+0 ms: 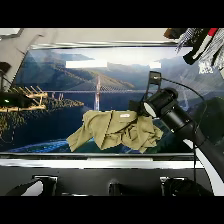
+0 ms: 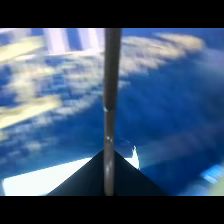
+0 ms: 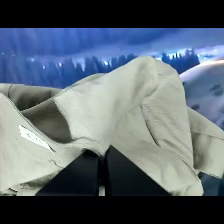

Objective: Fold the clothes and pants, and hang the long-sleeved shirts on hangers.

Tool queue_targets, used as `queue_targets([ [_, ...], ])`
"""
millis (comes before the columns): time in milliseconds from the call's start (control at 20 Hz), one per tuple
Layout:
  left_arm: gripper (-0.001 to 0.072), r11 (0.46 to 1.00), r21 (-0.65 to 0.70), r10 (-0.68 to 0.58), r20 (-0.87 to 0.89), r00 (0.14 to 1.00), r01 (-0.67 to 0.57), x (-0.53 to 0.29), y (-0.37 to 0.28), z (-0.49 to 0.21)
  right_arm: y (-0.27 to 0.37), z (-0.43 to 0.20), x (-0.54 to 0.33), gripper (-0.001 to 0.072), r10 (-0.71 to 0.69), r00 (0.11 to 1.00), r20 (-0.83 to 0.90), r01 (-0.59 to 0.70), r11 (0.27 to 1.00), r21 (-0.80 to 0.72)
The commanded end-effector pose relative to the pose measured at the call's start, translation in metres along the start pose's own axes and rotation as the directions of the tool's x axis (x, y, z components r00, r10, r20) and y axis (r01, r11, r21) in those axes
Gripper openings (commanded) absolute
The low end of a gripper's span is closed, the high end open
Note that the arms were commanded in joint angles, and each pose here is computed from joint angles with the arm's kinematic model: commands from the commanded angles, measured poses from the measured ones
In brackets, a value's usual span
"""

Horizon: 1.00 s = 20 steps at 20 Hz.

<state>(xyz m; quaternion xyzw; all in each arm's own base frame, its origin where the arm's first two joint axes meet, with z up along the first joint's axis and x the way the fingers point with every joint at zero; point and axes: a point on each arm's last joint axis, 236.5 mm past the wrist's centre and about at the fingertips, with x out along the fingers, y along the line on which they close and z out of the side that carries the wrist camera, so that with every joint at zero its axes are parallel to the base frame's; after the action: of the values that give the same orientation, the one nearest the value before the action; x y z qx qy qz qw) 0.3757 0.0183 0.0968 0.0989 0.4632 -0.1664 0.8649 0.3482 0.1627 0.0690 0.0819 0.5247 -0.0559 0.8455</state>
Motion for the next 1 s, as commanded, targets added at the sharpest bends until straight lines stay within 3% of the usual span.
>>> queue_targets([
  [0, 0.0014, 0.979, 0.166, -0.111, -0.026, 0.993, 0.114, -0.001, -0.084, -0.023, -0.006, -0.004, 0.000, 0.0030, -0.027, 0.999, -0.017, 0.026, 1.000, -0.016],
  [150, 0.0015, 0.926, 0.294, -0.209, -0.126, 0.970, 0.238, -0.009, -0.139, -0.063, -0.011, -0.004, 0.000, 0.0030, -0.048, 0.999, -0.017, 0.047, 0.999, -0.022],
  [400, 0.0015, 0.867, 0.341, -0.280, -0.267, 0.922, 0.363, -0.013, -0.180, -0.122, -0.018, -0.005, -0.001, 0.0030, -0.076, 0.997, -0.020, 0.075, 0.996, -0.051],
  [750, 0.0012, 0.764, 0.484, -0.288, -0.334, 0.897, 0.426, -0.020, -0.183, -0.141, -0.028, -0.001, -0.001, 0.0030, -0.118, 0.993, -0.004, 0.118, 0.992, -0.046],
  [950, 0.0013, 0.756, 0.492, -0.279, -0.354, 0.893, 0.431, -0.016, -0.180, -0.145, -0.029, 0.008, -0.002, 0.0030, -0.123, 0.992, 0.036, 0.124, 0.992, -0.011],
])
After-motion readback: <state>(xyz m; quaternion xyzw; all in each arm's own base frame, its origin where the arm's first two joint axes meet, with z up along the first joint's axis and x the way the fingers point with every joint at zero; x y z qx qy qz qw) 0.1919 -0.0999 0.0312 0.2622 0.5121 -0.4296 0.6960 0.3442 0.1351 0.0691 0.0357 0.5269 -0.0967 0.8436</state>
